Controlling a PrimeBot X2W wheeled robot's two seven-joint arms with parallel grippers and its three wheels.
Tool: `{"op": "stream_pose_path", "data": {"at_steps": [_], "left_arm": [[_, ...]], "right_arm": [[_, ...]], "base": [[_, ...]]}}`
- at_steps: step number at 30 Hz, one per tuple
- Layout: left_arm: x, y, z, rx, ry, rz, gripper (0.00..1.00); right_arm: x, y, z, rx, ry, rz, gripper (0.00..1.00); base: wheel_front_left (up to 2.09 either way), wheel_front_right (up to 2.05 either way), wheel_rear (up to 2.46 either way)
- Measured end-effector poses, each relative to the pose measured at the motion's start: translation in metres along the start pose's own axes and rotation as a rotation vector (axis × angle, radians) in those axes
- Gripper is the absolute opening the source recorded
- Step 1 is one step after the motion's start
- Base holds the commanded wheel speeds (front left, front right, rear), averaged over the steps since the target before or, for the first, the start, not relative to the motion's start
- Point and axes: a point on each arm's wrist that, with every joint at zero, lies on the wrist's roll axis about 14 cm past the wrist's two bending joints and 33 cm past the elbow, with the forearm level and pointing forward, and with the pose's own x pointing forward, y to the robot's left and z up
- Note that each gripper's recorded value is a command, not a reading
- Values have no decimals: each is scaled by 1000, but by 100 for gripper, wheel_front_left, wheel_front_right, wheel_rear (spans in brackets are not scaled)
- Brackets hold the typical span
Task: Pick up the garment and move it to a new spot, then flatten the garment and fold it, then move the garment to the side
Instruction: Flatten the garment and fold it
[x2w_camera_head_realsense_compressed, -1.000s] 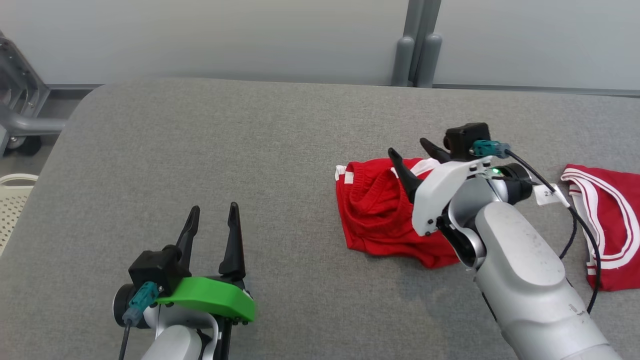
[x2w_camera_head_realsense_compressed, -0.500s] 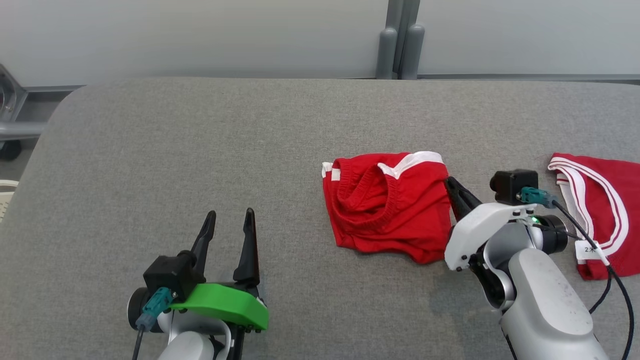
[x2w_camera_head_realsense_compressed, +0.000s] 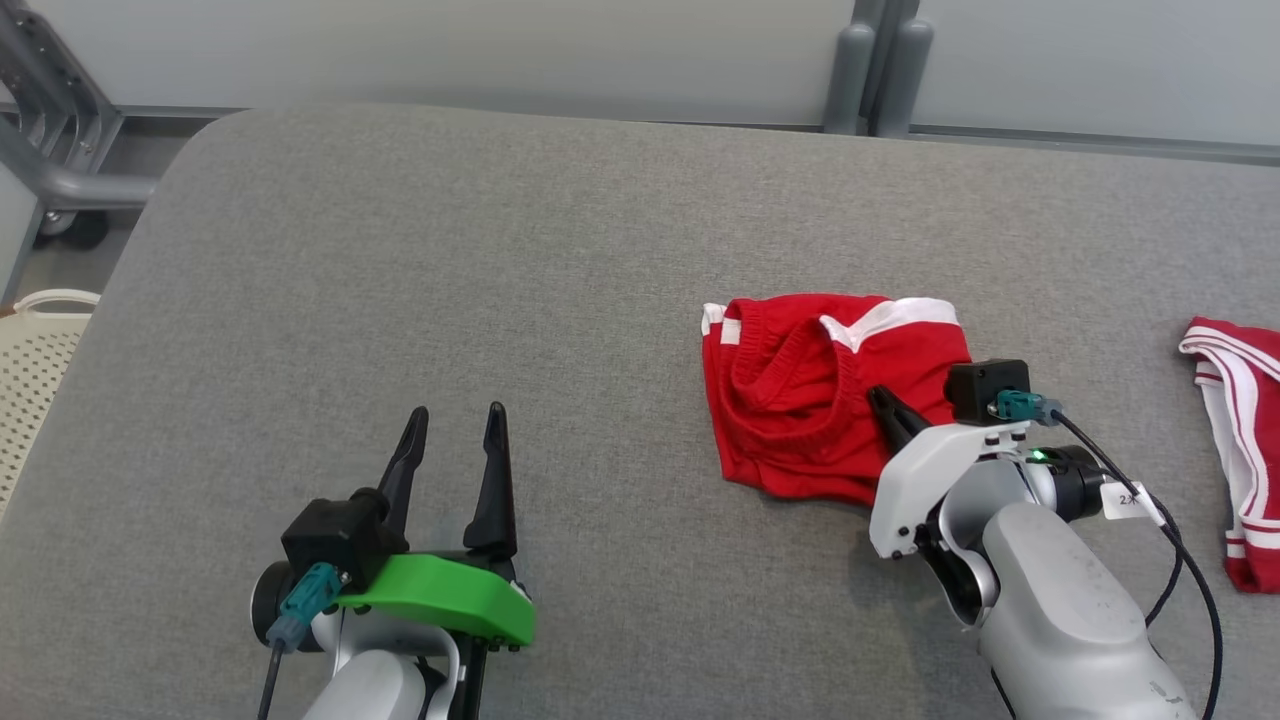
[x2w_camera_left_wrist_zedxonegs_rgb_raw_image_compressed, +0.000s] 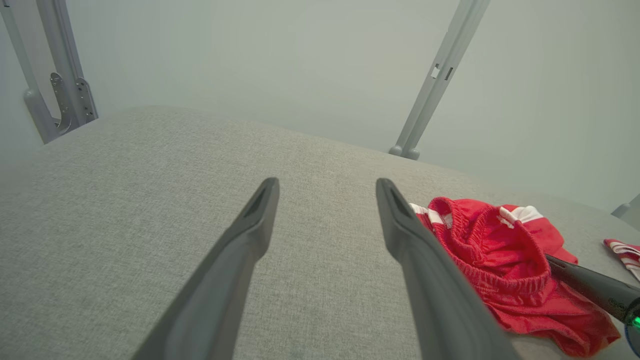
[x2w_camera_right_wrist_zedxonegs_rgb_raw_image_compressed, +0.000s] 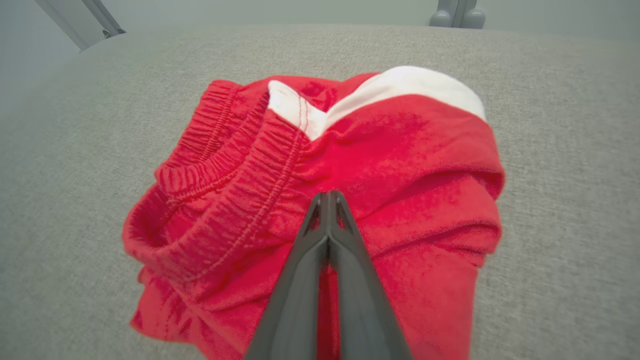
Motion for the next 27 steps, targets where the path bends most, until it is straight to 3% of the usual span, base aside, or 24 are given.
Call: {"op": "stream_pose_path", "data": {"at_steps": [15,27], "left_arm": [[-3,22,1,9,-3,70,100],[-3,24,2,12,-8,70,100]], "right_arm": [[38,32,-8,-38,60,99,0],[40,71,-7,-98,60,222,0]], "base": [[0,0,0],[0,0,0]]}}
